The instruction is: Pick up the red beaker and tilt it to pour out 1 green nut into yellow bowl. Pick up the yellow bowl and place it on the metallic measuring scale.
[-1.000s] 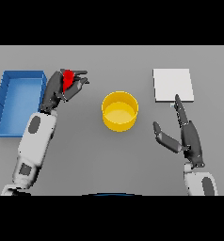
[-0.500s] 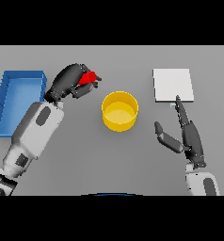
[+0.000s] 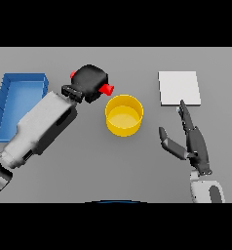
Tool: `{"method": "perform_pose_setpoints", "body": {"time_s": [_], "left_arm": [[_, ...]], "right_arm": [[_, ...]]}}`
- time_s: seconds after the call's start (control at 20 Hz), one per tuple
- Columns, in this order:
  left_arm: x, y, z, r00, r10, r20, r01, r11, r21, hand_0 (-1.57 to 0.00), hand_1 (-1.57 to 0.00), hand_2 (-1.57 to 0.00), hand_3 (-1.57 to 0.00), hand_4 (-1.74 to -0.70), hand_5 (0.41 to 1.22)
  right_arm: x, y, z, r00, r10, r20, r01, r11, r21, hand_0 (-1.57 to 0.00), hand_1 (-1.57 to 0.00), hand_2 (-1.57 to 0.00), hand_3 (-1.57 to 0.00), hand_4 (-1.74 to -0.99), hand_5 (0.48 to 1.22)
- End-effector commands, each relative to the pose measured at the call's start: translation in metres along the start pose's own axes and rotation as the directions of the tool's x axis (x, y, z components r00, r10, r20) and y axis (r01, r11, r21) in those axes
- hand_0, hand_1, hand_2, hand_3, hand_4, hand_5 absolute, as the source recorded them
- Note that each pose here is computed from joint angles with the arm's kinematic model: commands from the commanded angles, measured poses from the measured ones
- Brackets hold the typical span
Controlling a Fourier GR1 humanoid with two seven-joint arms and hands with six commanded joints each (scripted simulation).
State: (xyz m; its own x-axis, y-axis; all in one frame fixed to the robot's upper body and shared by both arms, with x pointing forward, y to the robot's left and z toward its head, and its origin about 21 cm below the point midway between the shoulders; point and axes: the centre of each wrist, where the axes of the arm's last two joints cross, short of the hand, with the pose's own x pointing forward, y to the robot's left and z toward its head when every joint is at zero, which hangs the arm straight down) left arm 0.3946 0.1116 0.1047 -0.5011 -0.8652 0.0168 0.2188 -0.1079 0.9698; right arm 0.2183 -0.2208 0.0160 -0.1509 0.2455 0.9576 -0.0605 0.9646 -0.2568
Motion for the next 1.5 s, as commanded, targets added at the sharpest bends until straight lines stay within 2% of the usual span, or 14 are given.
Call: {"method": "perform_pose_setpoints", "body": {"time_s": [0.0, 0.2, 0.35, 0.55, 0.75, 1.0, 1.15, 1.25, 1.3, 1.45], "left_arm": [[0.003, 0.003, -0.004, 0.999, -0.051, 0.011, 0.051, 0.998, -0.022, -1.57, -1.57, -1.57, -1.38, -1.71, 1.211], [0.016, 0.015, -0.011, 0.965, -0.253, 0.07, 0.259, 0.962, -0.09, -1.57, -1.57, -1.57, -1.29, -1.72, 1.217], [0.026, 0.021, -0.021, 0.92, -0.368, 0.132, 0.382, 0.918, -0.103, -1.57, -1.57, -1.57, -1.43, -1.73, 1.219], [0.037, 0.022, -0.027, 0.837, -0.511, 0.194, 0.537, 0.835, -0.117, -1.57, -1.57, -1.57, -1.51, -1.73, 1.22], [0.045, 0.03, -0.032, 0.716, -0.66, 0.227, 0.69, 0.718, -0.091, -1.57, -1.57, -1.57, -1.55, -1.74, 1.221], [0.051, 0.024, -0.034, 0.576, -0.771, 0.274, 0.812, 0.579, -0.077, -1.57, -1.57, -1.57, -1.56, -1.74, 1.221], [0.059, 0.026, -0.036, 0.487, -0.823, 0.291, 0.867, 0.497, -0.046, -1.57, -1.57, -1.57, -1.57, -1.73, 1.221], [0.059, 0.027, -0.038, 0.431, -0.853, 0.293, 0.897, 0.442, -0.032, -1.57, -1.57, -1.57, -1.57, -1.73, 1.221], [0.065, 0.03, -0.038, 0.403, -0.868, 0.291, 0.909, 0.416, -0.021, -1.57, -1.57, -1.57, -1.57, -1.73, 1.221], [0.077, 0.048, -0.039, 0.299, -0.907, 0.295, 0.947, 0.32, 0.023, -1.57, -1.57, -1.57, -1.57, -1.73, 1.221]], "right_arm": [[0.0, 0.002, 0.0, 1.0, -0.012, -0.011, 0.012, 1.0, -0.001, 0.0, 0.0, 0.0, 0.0, -1.195, 0.671], [-0.004, 0.0, 0.001, 0.998, -0.053, -0.023, 0.053, 0.999, -0.014, 0.0, 0.0, 0.0, 0.0, -1.206, 0.639], [-0.006, 0.002, 0.005, 0.999, -0.038, -0.014, 0.038, 0.999, -0.023, 0.0, 0.0, 0.0, 0.0, -1.221, 0.617], [-0.006, 0.004, 0.004, 1.0, -0.015, 0.008, 0.015, 0.999, -0.034, 0.0, 0.0, 0.0, 0.0, -1.205, 0.584], [-0.004, 0.005, 0.002, 1.0, -0.007, 0.014, 0.008, 0.999, -0.044, 0.0, 0.0, 0.0, 0.0, -1.16, 0.569], [-0.003, 0.004, 0.001, 1.0, -0.03, 0.001, 0.03, 0.999, -0.044, 0.0, 0.0, 0.0, 0.0, -1.13, 0.565], [-0.004, 0.002, 0.003, 1.0, -0.004, 0.023, 0.005, 0.999, -0.04, 0.0, 0.0, 0.0, 0.0, -1.136, 0.578], [-0.004, -0.002, 0.003, 1.0, -0.019, 0.012, 0.019, 0.999, -0.048, 0.0, 0.0, 0.0, 0.0, -1.135, 0.58], [-0.003, 0.002, 0.0, 1.0, -0.015, 0.017, 0.015, 0.999, -0.048, 0.0, 0.0, 0.0, 0.0, -1.133, 0.579], [-0.004, 0.002, 0.002, 1.0, -0.013, 0.023, 0.014, 0.999, -0.052, 0.0, 0.0, 0.0, 0.0, -1.133, 0.575]]}}
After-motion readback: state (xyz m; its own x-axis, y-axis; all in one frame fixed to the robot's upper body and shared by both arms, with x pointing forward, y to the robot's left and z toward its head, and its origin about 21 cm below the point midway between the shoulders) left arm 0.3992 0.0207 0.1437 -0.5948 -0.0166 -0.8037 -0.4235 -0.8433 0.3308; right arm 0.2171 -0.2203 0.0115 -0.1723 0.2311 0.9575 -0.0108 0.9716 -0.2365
